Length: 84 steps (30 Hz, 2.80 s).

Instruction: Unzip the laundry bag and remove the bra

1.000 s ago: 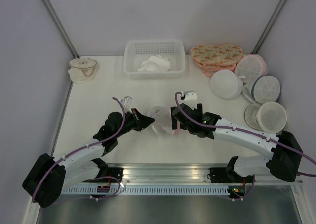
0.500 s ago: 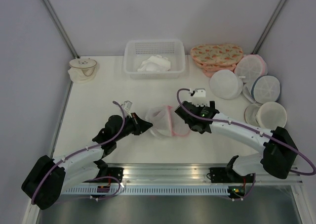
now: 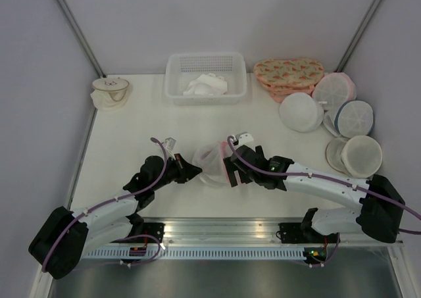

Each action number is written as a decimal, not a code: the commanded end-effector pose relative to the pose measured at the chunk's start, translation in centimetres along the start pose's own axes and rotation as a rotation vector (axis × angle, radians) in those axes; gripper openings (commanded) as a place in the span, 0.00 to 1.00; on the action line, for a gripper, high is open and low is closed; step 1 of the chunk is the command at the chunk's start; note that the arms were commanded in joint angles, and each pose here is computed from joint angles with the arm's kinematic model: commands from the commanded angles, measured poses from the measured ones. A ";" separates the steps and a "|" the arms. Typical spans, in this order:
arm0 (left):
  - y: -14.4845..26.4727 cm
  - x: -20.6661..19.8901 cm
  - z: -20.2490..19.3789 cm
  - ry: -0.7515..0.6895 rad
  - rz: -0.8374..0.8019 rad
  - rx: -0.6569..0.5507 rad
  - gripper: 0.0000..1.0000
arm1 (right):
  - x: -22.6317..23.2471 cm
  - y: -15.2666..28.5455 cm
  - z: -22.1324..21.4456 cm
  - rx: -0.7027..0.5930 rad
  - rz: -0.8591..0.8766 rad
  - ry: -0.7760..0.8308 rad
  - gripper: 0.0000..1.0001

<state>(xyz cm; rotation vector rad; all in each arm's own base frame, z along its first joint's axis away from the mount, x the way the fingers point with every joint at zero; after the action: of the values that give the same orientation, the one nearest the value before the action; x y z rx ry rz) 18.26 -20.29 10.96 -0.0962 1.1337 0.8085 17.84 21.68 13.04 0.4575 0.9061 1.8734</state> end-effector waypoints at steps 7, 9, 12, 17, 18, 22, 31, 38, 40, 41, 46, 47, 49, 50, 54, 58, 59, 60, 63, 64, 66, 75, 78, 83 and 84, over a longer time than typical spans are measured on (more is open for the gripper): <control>-0.3 -1.2 0.8 -0.029 -0.046 -0.018 0.02 | 3.3 -1.6 1.0 -0.033 0.133 0.047 0.98; -0.2 -1.2 0.7 -0.028 -0.049 -0.015 0.02 | 3.8 -1.9 1.5 -0.043 0.146 0.050 0.98; -0.2 -1.3 0.7 -0.029 -0.055 -0.015 0.02 | 3.9 -2.9 1.9 -0.036 0.109 0.055 0.98; -0.1 -1.4 0.6 -0.038 -0.060 -0.009 0.02 | 0.2 -4.4 2.2 -0.011 -0.228 0.055 0.98; 0.0 -1.2 0.4 -0.038 -0.055 -0.006 0.02 | -0.4 -4.3 2.3 -0.015 -0.290 0.033 0.98; 0.3 -0.9 0.3 -0.045 -0.056 -0.008 0.02 | -4.2 -2.7 3.0 -0.033 -0.463 -0.017 0.98; 0.4 0.0 -0.8 -0.061 -0.050 0.040 0.02 | -11.9 -0.6 7.0 -0.094 -0.646 -0.122 0.98; -0.2 -0.9 -1.9 -0.094 -0.122 0.148 0.02 | -12.7 -5.0 9.7 -0.082 -0.577 -0.146 0.98; -0.5 -0.2 -2.6 -0.101 -0.110 0.193 0.02 | -12.7 -6.2 10.4 -0.078 -0.567 -0.157 0.98; -0.5 0.0 -2.8 -0.100 -0.112 0.209 0.02 | -12.5 -6.5 10.5 -0.075 -0.553 -0.160 0.98; -0.8 1.5 -3.7 -0.088 -0.069 0.237 0.02 | -10.6 -5.6 11.4 -0.166 -0.365 -0.209 0.98; -0.9 2.0 -3.7 -0.084 -0.034 0.234 0.02 | -10.0 -5.2 11.4 -0.186 -0.314 -0.214 0.98; -1.2 2.7 -3.7 -0.082 0.015 0.245 0.02 | -8.2 -4.2 11.4 -0.222 -0.149 -0.215 0.94; -1.5 3.2 -3.8 -0.078 0.038 0.251 0.02 | -7.5 -3.9 11.3 -0.228 -0.100 -0.217 0.92; -2.2 3.9 -3.8 -0.059 0.078 0.249 0.02 | -4.7 -2.6 10.8 -0.251 0.108 -0.221 0.79; -2.8 4.0 -3.7 -0.039 0.078 0.250 0.02 | -2.2 -2.4 9.7 -0.237 0.269 -0.210 0.56; -2.9 3.7 -3.6 -0.038 0.064 0.247 0.02 | -1.8 -2.3 9.6 -0.234 0.284 -0.211 0.53; -3.0 3.6 -3.7 -0.030 0.057 0.250 0.02 | -1.3 -2.3 9.4 -0.233 0.303 -0.205 0.49; -3.1 2.8 -3.3 -0.026 0.031 0.240 0.02 | 0.3 -2.3 8.9 -0.220 0.342 -0.178 0.47; -3.1 2.5 -3.1 -0.030 0.021 0.234 0.02 | 0.7 -2.3 8.7 -0.214 0.350 -0.170 0.47; -3.2 2.1 -2.8 -0.035 0.012 0.228 0.02 | 1.6 -2.5 8.3 -0.203 0.368 -0.157 0.47; -2.9 0.7 -1.8 -0.071 -0.016 0.206 0.02 | 0.3 -5.4 6.4 -0.100 0.140 -0.117 0.47; -2.8 0.9 -1.9 -0.073 -0.007 0.206 0.02 | -1.0 -6.1 5.9 -0.092 0.041 -0.105 0.47; -2.7 1.3 -2.2 -0.069 0.000 0.209 0.02 | -1.2 -6.9 6.1 -0.102 0.030 -0.086 0.47; -2.7 1.3 -2.2 -0.070 0.001 0.210 0.02 | -0.9 -7.0 6.2 -0.103 0.041 -0.082 0.47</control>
<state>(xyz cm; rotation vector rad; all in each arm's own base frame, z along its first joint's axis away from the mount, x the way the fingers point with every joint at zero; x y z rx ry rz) 18.04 -22.35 7.35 0.1227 1.1932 0.6949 25.00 24.49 10.92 0.5514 0.7852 1.9222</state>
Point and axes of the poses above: each gripper's point midway between its finger pads, its own y axis back along the fingers, its own x axis along the line the jaws close on, z = x × y, the point moved 4 cm from there along y, back along the fingers, and after that the axes turned 10 degrees about y, right-handed, at the moved point
